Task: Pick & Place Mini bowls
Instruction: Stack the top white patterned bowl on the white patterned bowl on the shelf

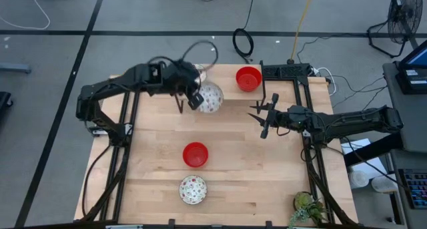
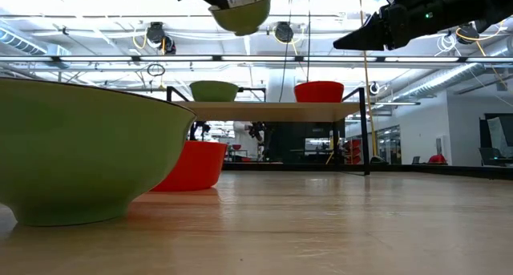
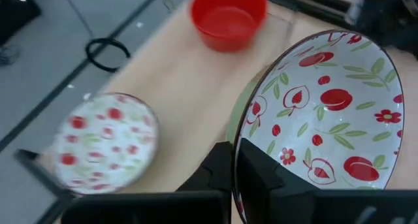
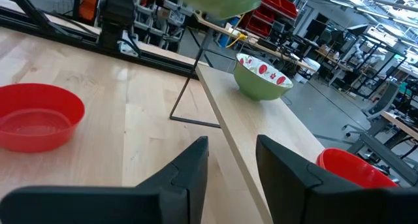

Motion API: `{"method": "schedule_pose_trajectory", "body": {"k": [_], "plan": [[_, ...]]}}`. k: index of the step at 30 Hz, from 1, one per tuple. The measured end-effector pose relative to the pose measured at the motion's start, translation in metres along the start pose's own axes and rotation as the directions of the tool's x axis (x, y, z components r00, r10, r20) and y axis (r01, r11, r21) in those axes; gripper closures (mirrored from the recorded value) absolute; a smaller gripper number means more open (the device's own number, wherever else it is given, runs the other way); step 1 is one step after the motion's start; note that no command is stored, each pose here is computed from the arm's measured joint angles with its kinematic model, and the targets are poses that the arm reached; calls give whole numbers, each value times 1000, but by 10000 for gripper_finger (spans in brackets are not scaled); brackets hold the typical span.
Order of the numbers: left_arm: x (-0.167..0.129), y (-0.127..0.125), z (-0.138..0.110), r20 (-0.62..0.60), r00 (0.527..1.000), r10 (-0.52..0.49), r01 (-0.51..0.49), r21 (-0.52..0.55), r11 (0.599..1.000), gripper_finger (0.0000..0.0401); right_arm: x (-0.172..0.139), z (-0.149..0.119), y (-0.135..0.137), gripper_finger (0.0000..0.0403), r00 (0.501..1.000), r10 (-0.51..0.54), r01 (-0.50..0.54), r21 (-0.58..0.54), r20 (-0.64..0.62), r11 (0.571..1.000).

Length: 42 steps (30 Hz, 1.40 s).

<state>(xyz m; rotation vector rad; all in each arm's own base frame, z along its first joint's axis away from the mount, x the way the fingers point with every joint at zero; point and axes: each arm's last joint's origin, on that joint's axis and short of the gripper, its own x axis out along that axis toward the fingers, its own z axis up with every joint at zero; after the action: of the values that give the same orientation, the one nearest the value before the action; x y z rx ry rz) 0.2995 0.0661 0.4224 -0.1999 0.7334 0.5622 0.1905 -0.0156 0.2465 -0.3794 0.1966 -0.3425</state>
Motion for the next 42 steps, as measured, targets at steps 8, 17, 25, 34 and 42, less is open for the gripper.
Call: {"method": "schedule_pose_trajectory", "body": {"k": [8, 17, 25, 34, 42], "plan": [[-10, 39, 20, 76, 990, 123, -120, -35, 992, 393, 0, 0, 0, 287, 1000, -1, 1, 5, 3, 1000], [-5, 105, 27, 56, 954, 294, -285, -133, 949, 390, 0, 2, -1, 287, 1000, -7, 7, 10, 19, 1000], [-7, 161, 31, 89, 934, 346, -318, -234, 919, 391, 0, 5, -2, 287, 999, -20, 19, 22, 48, 1000], [-17, 185, 44, 264, 941, 211, -151, -230, 961, 393, 0, 7, -3, 287, 997, -38, 36, 39, 64, 999], [-10, 184, 30, 106, 978, 182, -155, -221, 963, 393, 0, 6, -4, 287, 997, -58, 54, 67, 56, 996]]}}
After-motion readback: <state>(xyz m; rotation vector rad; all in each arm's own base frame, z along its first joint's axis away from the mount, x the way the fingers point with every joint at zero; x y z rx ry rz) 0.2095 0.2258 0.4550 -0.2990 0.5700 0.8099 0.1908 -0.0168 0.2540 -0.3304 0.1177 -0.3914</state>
